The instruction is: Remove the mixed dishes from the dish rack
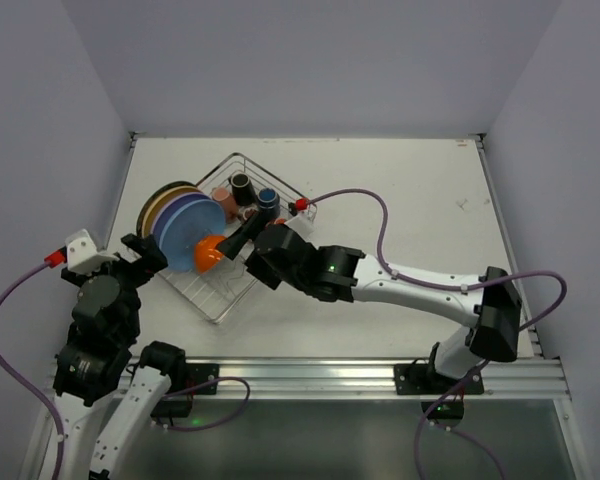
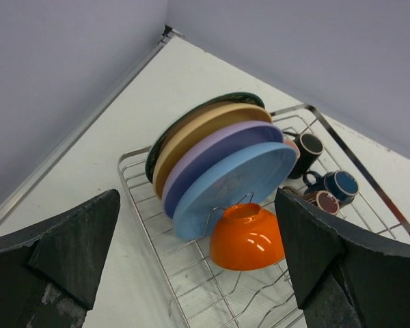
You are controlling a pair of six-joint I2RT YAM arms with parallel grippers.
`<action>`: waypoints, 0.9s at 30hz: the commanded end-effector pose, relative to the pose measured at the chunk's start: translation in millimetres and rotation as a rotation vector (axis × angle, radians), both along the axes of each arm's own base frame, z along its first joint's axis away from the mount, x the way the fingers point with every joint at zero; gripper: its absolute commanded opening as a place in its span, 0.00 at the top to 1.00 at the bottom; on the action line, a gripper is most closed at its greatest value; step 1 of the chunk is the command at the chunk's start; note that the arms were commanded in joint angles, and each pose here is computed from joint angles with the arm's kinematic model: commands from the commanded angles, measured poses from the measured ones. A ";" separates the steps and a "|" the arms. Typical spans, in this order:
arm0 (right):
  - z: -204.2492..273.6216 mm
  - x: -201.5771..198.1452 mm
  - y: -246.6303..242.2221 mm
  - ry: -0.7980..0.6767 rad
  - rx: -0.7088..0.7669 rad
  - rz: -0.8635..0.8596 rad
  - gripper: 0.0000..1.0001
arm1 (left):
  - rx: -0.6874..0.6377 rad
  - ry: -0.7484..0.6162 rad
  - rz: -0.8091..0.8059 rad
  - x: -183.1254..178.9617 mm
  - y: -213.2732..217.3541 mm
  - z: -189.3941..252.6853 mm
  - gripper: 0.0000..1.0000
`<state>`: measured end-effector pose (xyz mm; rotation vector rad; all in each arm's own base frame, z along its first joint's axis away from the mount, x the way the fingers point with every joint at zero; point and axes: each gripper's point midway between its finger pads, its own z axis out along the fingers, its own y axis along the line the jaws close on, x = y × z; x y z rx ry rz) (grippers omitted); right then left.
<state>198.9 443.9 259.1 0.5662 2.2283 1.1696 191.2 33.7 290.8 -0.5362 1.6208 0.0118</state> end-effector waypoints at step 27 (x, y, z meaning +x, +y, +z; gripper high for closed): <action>-68.0 79.1 78.8 0.102 0.210 -0.157 0.01 | -0.065 -0.161 0.060 -16.7 13.6 25.5 0.00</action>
